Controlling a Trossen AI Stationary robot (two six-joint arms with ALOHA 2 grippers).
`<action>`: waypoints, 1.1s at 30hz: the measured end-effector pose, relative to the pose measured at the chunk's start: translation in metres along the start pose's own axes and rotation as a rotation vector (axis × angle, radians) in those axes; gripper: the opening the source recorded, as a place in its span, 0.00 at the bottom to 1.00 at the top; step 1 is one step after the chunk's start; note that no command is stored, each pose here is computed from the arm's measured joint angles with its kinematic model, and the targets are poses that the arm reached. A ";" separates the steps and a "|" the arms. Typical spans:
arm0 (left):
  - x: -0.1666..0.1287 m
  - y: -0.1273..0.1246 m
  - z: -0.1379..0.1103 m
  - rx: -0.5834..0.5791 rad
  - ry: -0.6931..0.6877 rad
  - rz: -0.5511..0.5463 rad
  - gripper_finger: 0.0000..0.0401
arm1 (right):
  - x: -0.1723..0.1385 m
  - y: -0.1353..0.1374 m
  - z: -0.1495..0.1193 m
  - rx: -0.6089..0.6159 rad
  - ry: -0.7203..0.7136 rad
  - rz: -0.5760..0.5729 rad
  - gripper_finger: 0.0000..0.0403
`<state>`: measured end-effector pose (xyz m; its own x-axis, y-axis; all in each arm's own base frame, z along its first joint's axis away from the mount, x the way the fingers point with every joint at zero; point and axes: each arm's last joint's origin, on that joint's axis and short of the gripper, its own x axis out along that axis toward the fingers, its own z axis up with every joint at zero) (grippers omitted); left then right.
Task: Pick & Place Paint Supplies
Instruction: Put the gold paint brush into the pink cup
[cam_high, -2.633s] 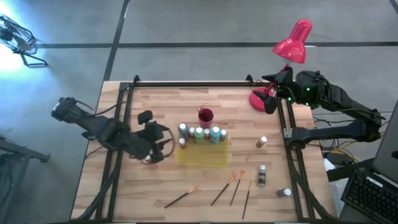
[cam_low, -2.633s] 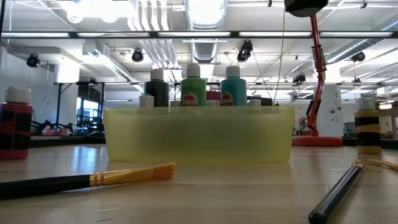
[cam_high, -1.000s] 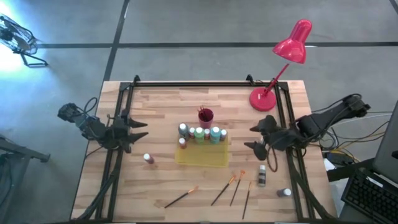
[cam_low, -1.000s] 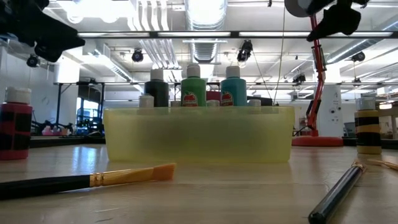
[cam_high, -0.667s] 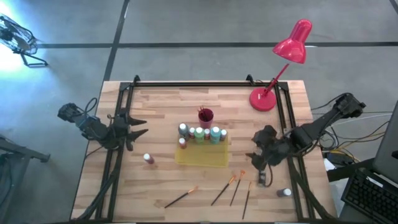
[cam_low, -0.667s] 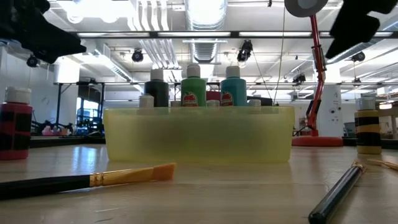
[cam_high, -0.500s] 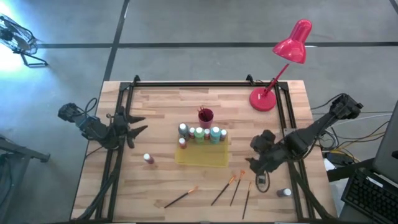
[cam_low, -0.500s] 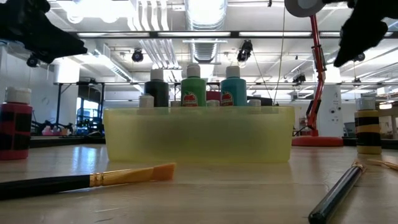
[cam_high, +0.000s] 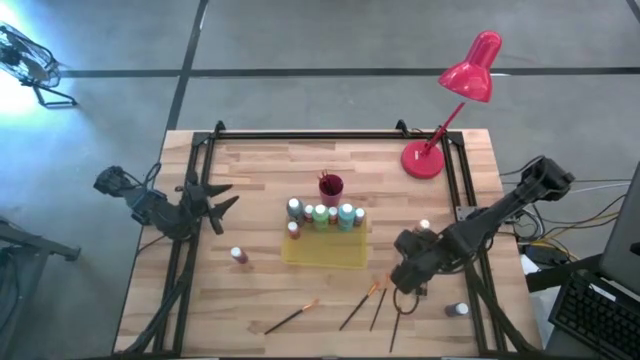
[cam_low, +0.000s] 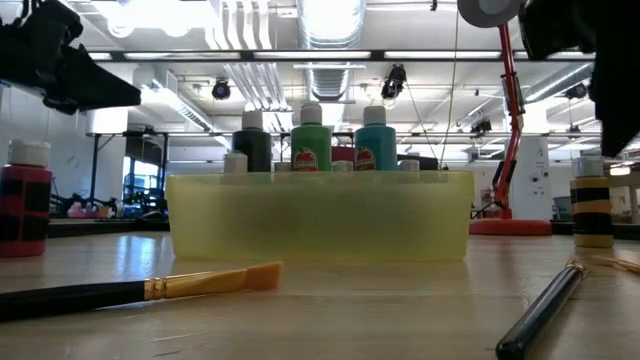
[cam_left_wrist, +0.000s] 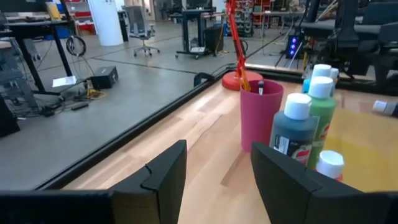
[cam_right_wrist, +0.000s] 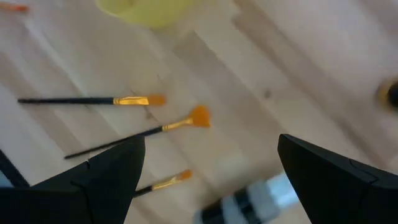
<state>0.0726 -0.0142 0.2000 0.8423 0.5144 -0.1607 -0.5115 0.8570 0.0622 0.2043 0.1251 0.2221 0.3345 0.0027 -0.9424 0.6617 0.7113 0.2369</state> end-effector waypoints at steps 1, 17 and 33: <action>0.000 0.000 -0.001 0.001 0.001 0.000 0.46 | 0.002 0.001 0.000 0.050 0.023 -0.005 0.90; 0.008 -0.007 -0.031 0.078 0.040 0.009 0.46 | 0.029 0.018 -0.011 0.488 0.222 -0.012 0.76; 0.008 -0.008 -0.031 0.071 0.039 0.001 0.46 | 0.083 0.042 -0.023 0.389 0.367 -0.142 0.64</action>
<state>0.0787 -0.0180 0.1674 0.8340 0.5147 -0.1990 -0.4976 0.8573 0.1317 0.2444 0.1709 0.1488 0.0145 0.2201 -0.9754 0.9056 0.4105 0.1061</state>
